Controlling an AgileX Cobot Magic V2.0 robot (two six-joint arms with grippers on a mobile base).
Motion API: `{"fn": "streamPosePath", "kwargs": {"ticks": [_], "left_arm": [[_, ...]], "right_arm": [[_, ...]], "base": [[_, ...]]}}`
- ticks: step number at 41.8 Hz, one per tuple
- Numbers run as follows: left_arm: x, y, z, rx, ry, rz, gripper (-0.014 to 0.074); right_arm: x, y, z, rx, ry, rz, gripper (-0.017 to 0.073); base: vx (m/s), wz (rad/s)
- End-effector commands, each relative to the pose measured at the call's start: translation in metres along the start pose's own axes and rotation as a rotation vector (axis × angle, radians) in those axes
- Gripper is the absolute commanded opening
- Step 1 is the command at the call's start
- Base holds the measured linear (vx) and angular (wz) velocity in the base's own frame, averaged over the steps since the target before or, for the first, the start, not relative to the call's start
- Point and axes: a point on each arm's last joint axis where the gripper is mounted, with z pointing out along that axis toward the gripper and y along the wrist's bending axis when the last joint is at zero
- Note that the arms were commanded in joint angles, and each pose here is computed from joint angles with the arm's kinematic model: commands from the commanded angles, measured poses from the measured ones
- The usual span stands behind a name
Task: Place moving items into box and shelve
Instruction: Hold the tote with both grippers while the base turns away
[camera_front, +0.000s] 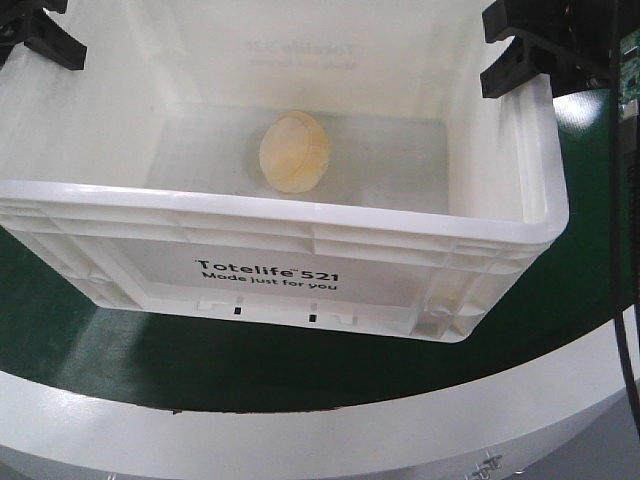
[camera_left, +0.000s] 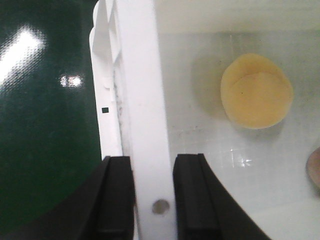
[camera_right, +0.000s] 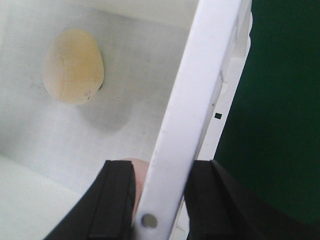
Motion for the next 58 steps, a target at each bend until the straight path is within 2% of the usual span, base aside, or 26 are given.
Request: {"fn": "streamPosePath", "kwargs": {"ticks": [1,31,39,40,58], "left_arm": [[-0.0068,-0.0344,-0.0355,0.178,-0.171,0.008,-0.0001],[-0.0068,-0.0344,-0.0355,0.178,-0.171,0.008,-0.0001],[-0.0069,-0.0347,-0.0355,0.182,-0.172,0.006,-0.0001],[-0.0069,-0.0347,-0.0355,0.181,-0.171,0.005,-0.0001],[-0.0068,-0.0345,-0.0355,0.179,-0.171,0.007,-0.0001]], "right_arm": [[-0.0060,0.0271,-0.0324,-0.199,-0.170,-0.016,-0.0003],[-0.0060,0.0269,-0.0325,-0.199,-0.170,-0.015,-0.0003],[-0.0065,0.0299,-0.0332,-0.233,-0.174,-0.003,-0.0003],[-0.0066,0.0322,-0.0339,-0.263,-0.174,0.007,-0.0003],[-0.0063,0.0321,-0.0338,-0.262,-0.170,0.006,-0.0003]], "base": [[0.00,0.00],[0.00,0.00],[0.00,0.00],[0.00,0.00],[0.00,0.00]]}}
